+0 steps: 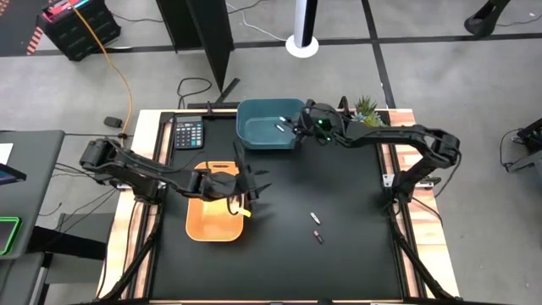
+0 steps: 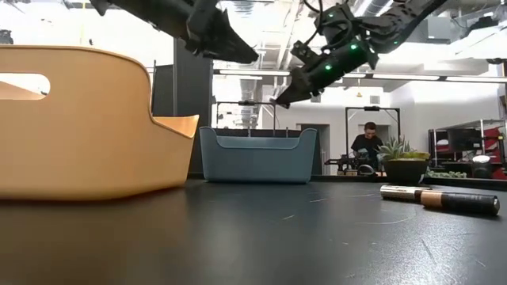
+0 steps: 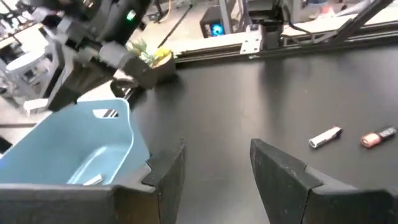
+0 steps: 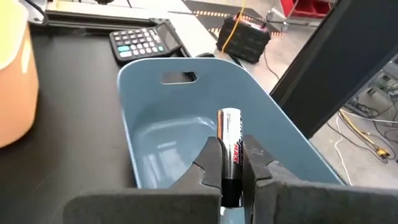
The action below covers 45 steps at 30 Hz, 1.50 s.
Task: Sort batteries
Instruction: Put the top silver battery into the blue bin, then put the black battery into the orange bin
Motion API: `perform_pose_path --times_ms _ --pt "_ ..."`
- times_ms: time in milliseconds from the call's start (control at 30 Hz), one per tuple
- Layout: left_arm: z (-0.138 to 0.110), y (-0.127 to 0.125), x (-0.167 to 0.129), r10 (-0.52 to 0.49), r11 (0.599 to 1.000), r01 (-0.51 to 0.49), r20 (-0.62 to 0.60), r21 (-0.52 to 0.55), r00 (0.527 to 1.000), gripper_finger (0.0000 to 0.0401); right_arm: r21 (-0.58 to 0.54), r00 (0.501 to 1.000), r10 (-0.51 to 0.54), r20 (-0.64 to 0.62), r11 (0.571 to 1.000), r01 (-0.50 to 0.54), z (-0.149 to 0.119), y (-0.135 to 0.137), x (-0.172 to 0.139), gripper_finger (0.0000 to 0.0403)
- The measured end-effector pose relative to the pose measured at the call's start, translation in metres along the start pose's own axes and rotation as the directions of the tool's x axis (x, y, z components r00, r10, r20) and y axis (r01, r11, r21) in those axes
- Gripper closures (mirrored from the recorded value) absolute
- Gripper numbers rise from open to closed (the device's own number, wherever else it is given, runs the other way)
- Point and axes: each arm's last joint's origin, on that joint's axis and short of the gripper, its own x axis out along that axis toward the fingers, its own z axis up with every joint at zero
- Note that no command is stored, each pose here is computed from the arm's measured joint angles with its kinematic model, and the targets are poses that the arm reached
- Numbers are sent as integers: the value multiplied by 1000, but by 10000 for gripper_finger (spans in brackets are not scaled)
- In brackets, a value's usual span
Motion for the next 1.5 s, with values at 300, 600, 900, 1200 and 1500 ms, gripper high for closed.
perform_pose_path --times_ms 300,600,900,1200,1500 --pt "-4 12 10 -93 995 94 -12 17 996 228 -5 992 8 -129 1000 -8 5 -10 25 350" --pt "-5 18 14 -128 991 128 -3 -23 992 228 -33 987 7 -158 999 -12 16 -17 20 157" --pt "1 -2 39 -239 971 239 44 -2 970 228 -31 1000 -3 -1 1000 3 71 -28 -87 127" --pt "5 -55 118 -453 875 458 -70 158 889 228 16 994 87 69 996 -89 77 -20 -201 127" --pt "-8 -89 175 -511 793 576 -300 196 805 228 85 975 219 -33 973 -216 60 4 -246 127"
